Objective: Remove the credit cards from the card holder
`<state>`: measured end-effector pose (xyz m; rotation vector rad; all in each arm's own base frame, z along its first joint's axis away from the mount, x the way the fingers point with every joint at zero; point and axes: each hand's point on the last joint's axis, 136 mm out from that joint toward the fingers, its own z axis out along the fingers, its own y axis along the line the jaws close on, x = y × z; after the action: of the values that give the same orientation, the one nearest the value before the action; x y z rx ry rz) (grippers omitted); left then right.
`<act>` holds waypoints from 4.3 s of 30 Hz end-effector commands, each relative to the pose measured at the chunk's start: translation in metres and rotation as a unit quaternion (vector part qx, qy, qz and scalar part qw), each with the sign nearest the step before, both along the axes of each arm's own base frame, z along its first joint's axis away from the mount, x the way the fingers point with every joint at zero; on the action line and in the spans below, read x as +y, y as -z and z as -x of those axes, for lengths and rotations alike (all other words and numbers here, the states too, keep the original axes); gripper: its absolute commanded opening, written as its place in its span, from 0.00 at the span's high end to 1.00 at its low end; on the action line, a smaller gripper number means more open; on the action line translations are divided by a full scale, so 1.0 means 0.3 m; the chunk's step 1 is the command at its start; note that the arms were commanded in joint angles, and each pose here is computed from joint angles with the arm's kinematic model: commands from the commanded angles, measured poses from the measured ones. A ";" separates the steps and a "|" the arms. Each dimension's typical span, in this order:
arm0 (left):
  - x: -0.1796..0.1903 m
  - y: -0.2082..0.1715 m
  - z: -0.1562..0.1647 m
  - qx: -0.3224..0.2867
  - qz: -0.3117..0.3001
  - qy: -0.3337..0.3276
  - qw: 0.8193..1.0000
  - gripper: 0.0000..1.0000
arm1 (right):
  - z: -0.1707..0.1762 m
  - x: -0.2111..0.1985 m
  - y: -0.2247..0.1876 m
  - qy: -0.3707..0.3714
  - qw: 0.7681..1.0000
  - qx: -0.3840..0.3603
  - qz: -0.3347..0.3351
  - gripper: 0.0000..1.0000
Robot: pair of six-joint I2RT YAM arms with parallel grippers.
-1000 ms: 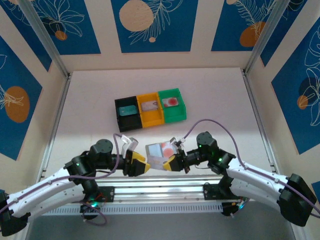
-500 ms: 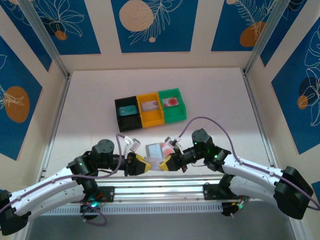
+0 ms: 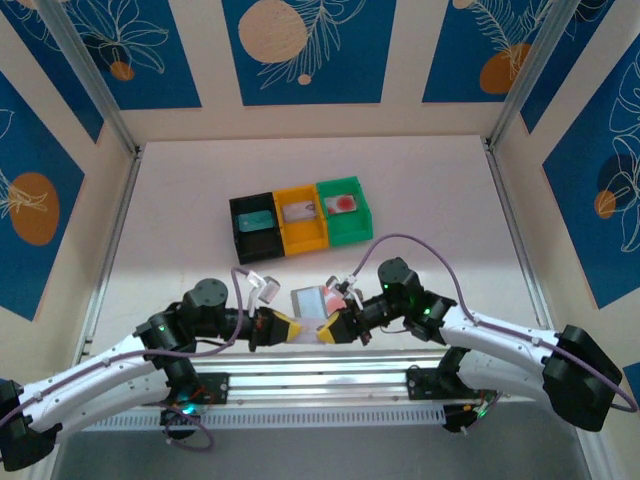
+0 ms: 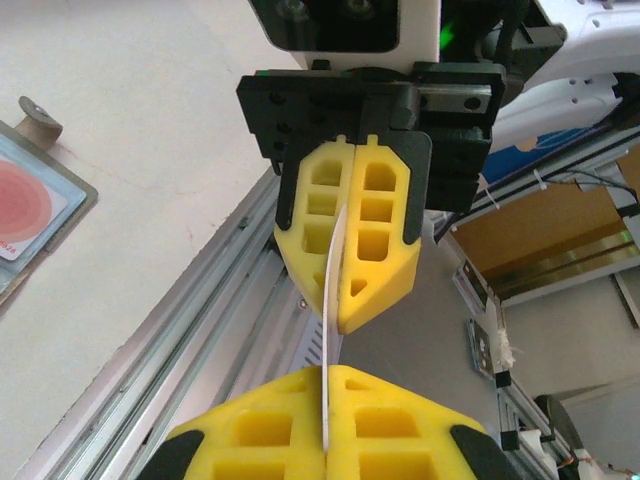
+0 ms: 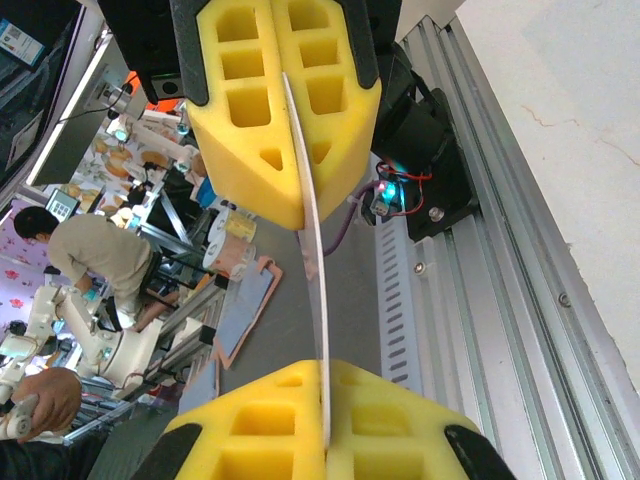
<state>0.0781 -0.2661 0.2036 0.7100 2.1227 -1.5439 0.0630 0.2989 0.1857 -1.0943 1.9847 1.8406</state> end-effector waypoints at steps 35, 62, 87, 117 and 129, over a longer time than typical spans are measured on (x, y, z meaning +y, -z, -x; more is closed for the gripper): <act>0.106 -0.048 -0.268 -0.104 -0.085 -0.201 0.970 1.00 | -0.222 -0.221 -0.111 0.277 0.941 -0.117 0.155 0.00; 0.032 0.027 -0.827 -0.002 -0.147 -0.296 0.944 1.00 | -0.315 -0.627 -0.179 0.515 0.798 -0.197 0.245 0.01; 0.029 0.250 -1.126 0.082 -0.197 -0.377 0.901 1.00 | -0.297 -0.619 -0.185 0.511 0.811 -0.196 0.209 0.01; -0.008 0.339 -1.307 0.129 -0.195 -0.390 0.891 1.00 | -0.305 -0.576 -0.172 0.491 0.830 -0.165 0.206 0.01; -0.027 0.355 -1.328 0.139 -0.193 -0.385 0.892 1.00 | -0.307 -0.572 -0.176 0.490 0.833 -0.160 0.200 0.01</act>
<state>0.4692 -0.2717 0.0944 -0.2725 2.4979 -0.7944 0.1561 0.1228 0.2389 -0.2219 2.1328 0.6617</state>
